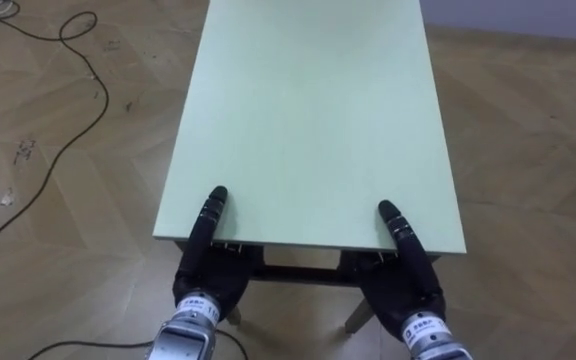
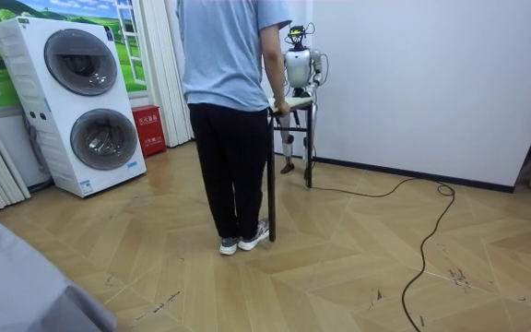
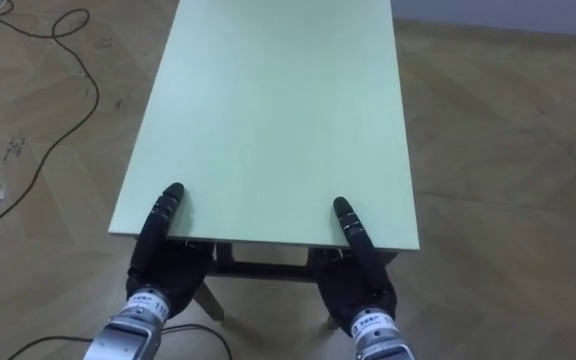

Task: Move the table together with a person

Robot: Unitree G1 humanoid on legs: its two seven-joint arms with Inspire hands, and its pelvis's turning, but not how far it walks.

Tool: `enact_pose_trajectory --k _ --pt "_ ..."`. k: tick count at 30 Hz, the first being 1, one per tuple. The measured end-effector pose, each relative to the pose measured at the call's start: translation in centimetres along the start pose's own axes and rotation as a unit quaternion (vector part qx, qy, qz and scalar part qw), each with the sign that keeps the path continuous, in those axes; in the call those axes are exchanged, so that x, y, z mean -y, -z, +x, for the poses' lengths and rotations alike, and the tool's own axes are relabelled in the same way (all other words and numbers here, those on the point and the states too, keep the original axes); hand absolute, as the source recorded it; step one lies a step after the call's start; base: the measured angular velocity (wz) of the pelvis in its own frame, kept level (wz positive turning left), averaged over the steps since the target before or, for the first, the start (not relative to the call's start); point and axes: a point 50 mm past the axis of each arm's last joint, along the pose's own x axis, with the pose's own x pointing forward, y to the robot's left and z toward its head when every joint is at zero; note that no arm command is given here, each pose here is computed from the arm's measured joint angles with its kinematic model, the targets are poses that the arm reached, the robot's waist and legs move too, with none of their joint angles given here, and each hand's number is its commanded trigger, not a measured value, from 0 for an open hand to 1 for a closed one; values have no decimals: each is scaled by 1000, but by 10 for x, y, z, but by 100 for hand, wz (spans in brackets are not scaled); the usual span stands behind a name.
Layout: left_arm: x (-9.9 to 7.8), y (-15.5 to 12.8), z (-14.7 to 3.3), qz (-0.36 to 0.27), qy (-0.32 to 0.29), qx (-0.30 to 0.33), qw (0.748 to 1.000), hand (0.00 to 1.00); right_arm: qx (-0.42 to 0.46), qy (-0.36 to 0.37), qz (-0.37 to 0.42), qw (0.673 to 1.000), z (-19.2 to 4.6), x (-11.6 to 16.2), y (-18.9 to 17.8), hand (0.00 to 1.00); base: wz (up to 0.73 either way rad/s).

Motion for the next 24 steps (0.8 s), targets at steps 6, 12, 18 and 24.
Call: enact_pose_trajectory --k 6,12,18,24 --pt "-1 1 -1 1 -2 -5 1000 100 -1 4 7 1000 -1 2 1 100 16" --pt "-4 8 -2 -13 -9 -17 1000 100 4 3 -12 1000 -4 3 -7 100 34" --pt "-7 10 -6 -20 -13 -14 1000 100 4 2 -20 1000 -6 3 -7 100 24" --pt "-3 6 -6 -6 -4 -9 1000 100 7 3 -7 1000 -7 2 -2 100 25"
